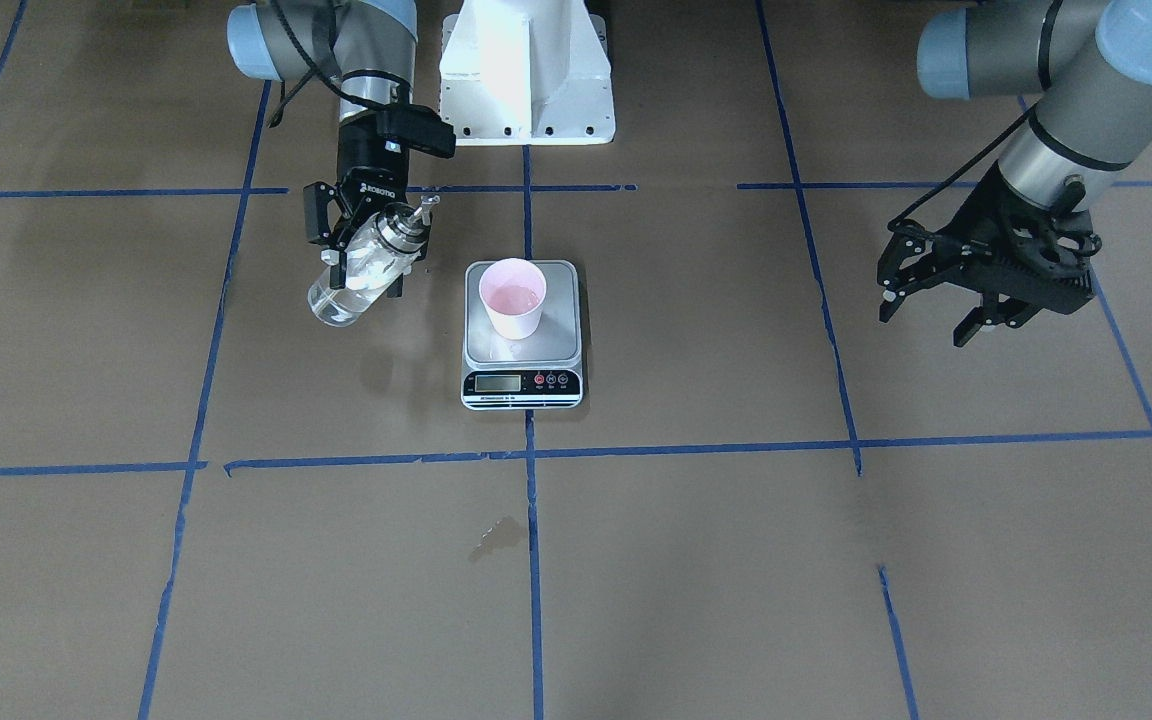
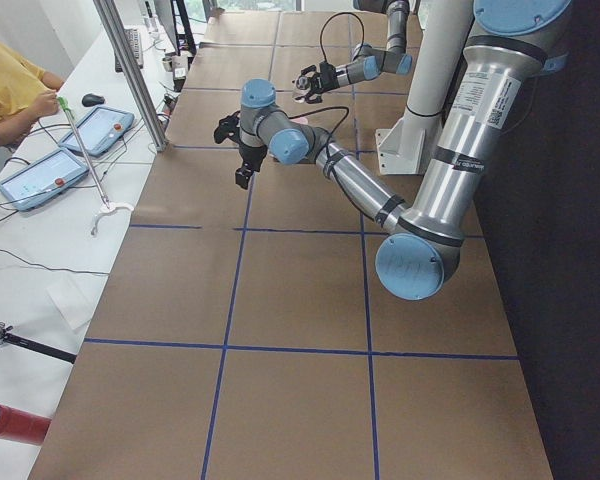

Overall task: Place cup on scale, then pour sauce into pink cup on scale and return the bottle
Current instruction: 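Tip the bottle upright and carry it back with the right gripper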

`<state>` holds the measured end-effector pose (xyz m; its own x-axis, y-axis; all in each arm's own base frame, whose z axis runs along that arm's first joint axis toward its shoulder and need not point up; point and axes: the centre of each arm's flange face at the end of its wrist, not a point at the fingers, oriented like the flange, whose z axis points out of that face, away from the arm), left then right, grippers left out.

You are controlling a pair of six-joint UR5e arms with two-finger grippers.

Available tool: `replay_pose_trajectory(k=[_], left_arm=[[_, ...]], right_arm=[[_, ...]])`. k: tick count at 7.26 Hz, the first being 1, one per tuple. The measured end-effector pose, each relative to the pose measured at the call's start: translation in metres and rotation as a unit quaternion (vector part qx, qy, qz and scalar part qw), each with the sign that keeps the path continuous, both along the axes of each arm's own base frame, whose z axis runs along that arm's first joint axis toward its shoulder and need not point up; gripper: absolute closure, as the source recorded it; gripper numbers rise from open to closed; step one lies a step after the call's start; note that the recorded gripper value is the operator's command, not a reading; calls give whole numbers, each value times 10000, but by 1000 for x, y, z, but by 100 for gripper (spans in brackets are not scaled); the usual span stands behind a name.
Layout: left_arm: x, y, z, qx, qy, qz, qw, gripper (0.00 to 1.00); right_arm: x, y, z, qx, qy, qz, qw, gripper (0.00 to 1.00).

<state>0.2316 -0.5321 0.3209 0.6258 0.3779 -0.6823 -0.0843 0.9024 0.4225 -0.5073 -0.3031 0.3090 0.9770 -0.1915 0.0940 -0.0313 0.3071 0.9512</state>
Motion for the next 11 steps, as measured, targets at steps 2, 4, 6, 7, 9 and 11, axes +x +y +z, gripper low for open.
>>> replay_pose_trajectory(k=[2, 4, 6, 7, 9, 11], left_arm=[[0, 0, 0, 1, 0, -3, 10000, 21], [0, 0, 0, -3, -1, 3, 10000, 20], [0, 0, 0, -2, -1, -1, 10000, 20], [0, 0, 0, -1, 1, -6, 10000, 20], [0, 0, 0, -1, -1, -12, 10000, 20], [0, 0, 0, 1, -1, -14, 10000, 20]], right_arm=[[24, 3, 35, -178, -1017, 167, 9945, 100], [57, 2, 82, -492, -1871, 369, 9804, 100], [86, -5, 112, -745, -2305, 535, 9687, 100], [92, -6, 123, -863, -2456, 590, 9637, 100], [94, -6, 134, -1039, -2701, 663, 9549, 100], [92, -9, 141, -1095, -2787, 736, 9513, 100]])
